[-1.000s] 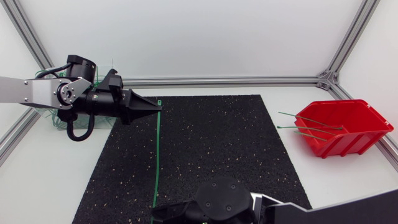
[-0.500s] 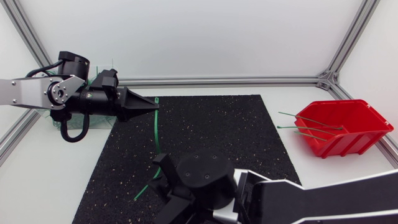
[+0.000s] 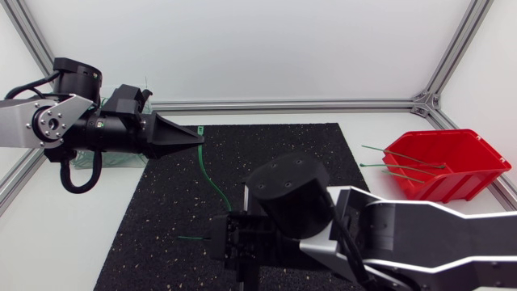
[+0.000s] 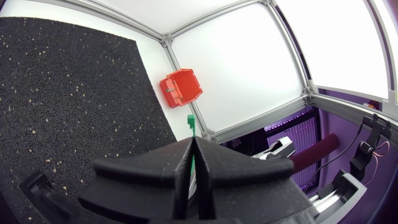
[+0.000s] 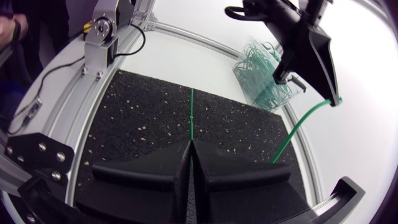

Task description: Take a green cable tie from the red box, thread the tail through the head to close it, then place it in the transparent bin on the left.

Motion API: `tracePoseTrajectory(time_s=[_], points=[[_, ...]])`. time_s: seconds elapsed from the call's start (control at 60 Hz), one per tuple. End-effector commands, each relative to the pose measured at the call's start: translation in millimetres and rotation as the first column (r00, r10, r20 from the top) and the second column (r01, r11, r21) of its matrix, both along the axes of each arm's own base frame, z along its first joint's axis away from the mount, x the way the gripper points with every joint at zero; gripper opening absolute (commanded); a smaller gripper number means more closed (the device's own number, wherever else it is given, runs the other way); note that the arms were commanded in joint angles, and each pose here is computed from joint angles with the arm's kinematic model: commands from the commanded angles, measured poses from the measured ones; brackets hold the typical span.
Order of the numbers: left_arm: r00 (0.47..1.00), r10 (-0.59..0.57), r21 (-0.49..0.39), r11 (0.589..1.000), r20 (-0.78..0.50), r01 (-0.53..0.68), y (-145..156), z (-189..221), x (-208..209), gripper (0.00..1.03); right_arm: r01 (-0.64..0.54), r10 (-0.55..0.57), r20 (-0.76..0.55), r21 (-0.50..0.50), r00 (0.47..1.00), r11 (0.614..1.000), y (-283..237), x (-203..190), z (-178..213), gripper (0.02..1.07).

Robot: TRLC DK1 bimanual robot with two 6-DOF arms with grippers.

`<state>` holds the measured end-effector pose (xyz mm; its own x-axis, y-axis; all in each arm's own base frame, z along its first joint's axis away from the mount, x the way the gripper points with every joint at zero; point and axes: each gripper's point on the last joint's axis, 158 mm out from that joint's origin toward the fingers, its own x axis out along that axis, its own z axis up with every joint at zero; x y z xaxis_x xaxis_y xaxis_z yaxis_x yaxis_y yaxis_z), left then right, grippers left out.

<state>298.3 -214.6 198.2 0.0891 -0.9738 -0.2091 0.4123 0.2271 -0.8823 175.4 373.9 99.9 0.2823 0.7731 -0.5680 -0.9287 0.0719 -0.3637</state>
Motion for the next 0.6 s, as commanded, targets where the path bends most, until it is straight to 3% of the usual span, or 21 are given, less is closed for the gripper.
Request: tracePoseTrajectory(time_s=[0.0,0.267,0.583], points=[[1.000,-0.010,0.004,1.000,-0.002,0.010,-2,-1,-11,0.04,0.087,-0.078,-0.142,0.062,0.987,0.994,-4,3,15,0.07],[0.999,-0.020,0.019,1.000,0.043,0.019,-6,6,-33,0.04,0.129,-0.098,-0.330,0.073,0.939,0.989,-5,-29,56,0.07],[0.998,-0.033,0.038,0.999,0.044,0.032,-18,13,-55,0.04,0.036,0.010,-0.310,0.141,0.951,0.989,-20,-61,129,0.07]])
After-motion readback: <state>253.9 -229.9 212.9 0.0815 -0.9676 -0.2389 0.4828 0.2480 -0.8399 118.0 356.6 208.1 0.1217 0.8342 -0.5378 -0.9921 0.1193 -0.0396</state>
